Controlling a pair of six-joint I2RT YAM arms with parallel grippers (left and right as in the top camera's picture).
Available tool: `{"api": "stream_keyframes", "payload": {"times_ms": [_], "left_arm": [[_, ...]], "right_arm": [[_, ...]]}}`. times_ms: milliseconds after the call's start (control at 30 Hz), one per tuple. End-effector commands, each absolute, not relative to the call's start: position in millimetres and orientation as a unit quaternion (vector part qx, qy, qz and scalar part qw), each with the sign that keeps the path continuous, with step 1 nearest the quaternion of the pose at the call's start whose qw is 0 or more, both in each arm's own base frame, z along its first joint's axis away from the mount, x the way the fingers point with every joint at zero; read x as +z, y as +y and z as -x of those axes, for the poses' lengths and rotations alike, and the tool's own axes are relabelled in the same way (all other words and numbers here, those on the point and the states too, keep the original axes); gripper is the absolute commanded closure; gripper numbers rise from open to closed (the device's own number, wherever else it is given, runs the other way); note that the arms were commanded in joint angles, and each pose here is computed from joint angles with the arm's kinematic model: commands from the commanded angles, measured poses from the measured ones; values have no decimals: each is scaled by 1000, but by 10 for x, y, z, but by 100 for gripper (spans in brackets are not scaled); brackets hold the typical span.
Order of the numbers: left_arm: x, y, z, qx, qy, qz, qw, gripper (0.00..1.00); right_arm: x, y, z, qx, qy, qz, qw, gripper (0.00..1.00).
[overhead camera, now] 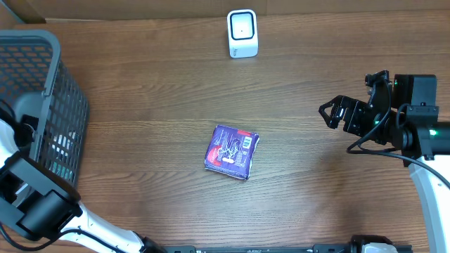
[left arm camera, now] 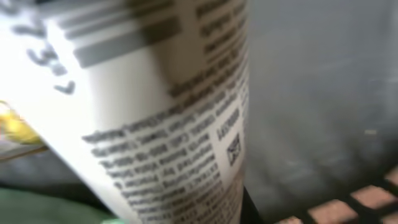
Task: Scan the item barcode
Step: 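Reach the left gripper into the basket and grasp the white tube, then carry the white tube out and set it beside the purple package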
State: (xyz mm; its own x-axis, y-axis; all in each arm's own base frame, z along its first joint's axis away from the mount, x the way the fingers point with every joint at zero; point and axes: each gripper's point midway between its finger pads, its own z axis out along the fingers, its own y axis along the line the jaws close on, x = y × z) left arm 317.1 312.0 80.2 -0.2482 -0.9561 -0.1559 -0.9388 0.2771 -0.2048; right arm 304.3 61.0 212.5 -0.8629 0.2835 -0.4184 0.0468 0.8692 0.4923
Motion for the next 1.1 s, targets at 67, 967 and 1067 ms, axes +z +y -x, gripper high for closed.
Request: {"api": "stream_keyframes", "payload": {"times_ms": [67,967,1067], "left_arm": [[1688,3287,-3424,-30,789,569,230,96],[4002,260,-3697,-33,893,38,447,96],[3608,-120,-3631,-63,928,-14,367,96]], "right_arm": [[2207,599,-3102,240,931,-83,262,0],[2226,598,-3129,240,929,-81,268,0],[2226,598,-3129,240,929,-81,268,0]]}}
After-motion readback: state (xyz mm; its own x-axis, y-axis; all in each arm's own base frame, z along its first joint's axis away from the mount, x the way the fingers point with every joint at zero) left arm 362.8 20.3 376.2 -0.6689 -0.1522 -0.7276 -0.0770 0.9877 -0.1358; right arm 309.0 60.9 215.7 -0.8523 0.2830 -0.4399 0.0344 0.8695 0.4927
